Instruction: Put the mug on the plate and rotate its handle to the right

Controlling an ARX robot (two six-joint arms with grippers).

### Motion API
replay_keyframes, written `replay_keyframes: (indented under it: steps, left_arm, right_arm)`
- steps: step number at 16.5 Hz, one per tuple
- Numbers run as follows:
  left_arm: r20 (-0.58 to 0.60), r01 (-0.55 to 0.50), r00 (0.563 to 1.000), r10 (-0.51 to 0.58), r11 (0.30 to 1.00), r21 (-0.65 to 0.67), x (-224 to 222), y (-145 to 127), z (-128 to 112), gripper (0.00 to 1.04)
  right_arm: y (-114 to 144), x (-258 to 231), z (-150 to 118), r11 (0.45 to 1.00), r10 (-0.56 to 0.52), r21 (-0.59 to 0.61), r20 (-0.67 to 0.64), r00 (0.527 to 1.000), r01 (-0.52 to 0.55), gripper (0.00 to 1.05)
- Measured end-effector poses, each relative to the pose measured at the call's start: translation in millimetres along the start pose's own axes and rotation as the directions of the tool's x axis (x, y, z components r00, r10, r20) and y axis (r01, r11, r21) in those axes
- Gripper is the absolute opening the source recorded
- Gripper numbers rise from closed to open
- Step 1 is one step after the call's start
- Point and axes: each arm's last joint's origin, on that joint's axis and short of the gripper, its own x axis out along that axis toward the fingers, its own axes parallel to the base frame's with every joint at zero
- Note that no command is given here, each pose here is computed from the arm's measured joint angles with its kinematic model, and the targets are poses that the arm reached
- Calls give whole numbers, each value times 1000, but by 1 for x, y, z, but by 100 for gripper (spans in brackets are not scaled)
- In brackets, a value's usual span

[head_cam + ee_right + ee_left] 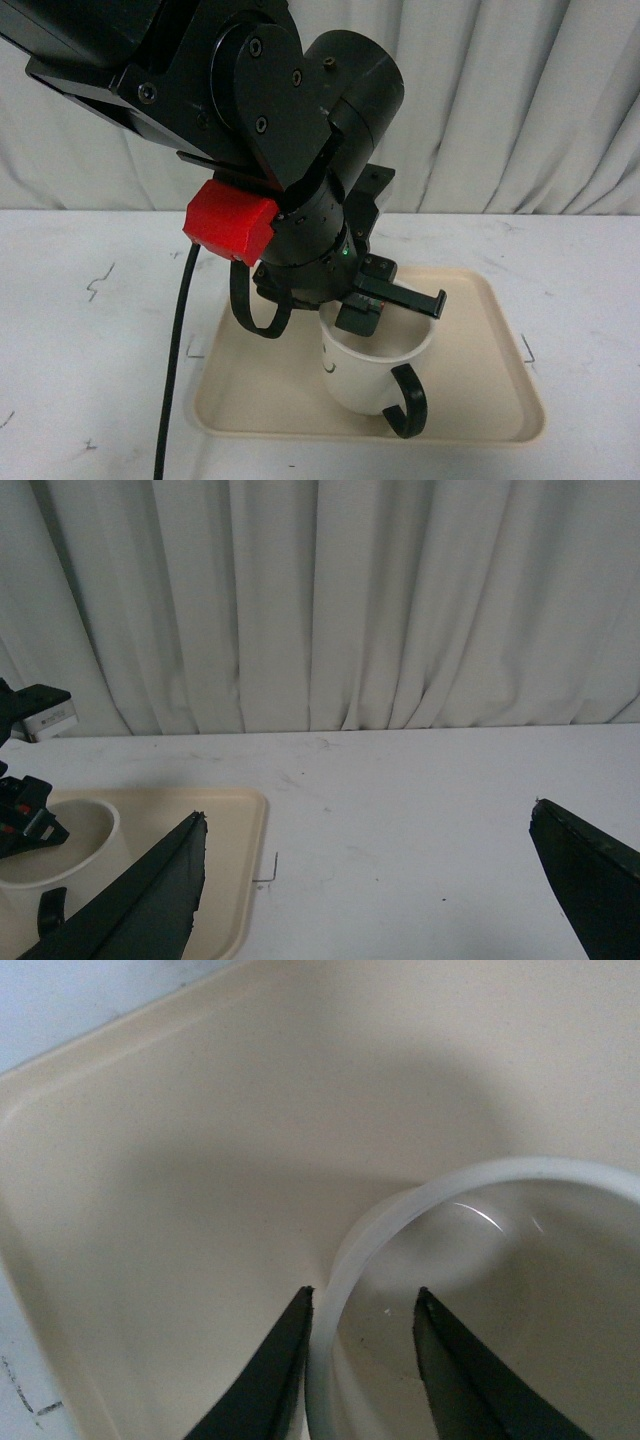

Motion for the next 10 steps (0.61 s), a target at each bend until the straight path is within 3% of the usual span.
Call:
replay_keyframes:
  steps: [3, 5, 6, 7, 8, 9, 10]
  left_arm:
    - [55, 27, 998, -26, 1000, -10, -25, 4, 10, 64]
    - [213, 32, 977, -26, 999, -28, -75, 14, 21, 89]
    - [352, 15, 936, 0, 999, -41, -99, 22, 23, 99]
    - [543, -90, 832, 110, 994, -64, -130, 38, 16, 97]
    - [592, -120, 793, 143, 990, -78, -141, 43, 14, 98]
    - [664, -158, 726, 178, 983, -90, -156, 49, 17, 98]
    - [677, -176, 712, 189, 980, -89, -157, 50, 19, 98]
  right_arm:
    - [0, 0, 0, 1000, 0, 0, 0, 1000, 0, 98]
    - [0, 0, 0, 1000, 0, 0, 0, 1000, 0, 98]
    - [0, 0, 0, 1000, 0, 0, 0, 1000, 0, 98]
    - [0, 0, 0, 1000, 0, 0, 0, 1000, 0, 98]
    - [0, 0, 0, 1000, 0, 0, 0, 1000, 0, 98]
    - [0, 0, 0, 1000, 0, 0, 0, 1000, 0, 98]
    - [0, 0, 0, 1000, 0, 0, 0, 1000, 0, 98]
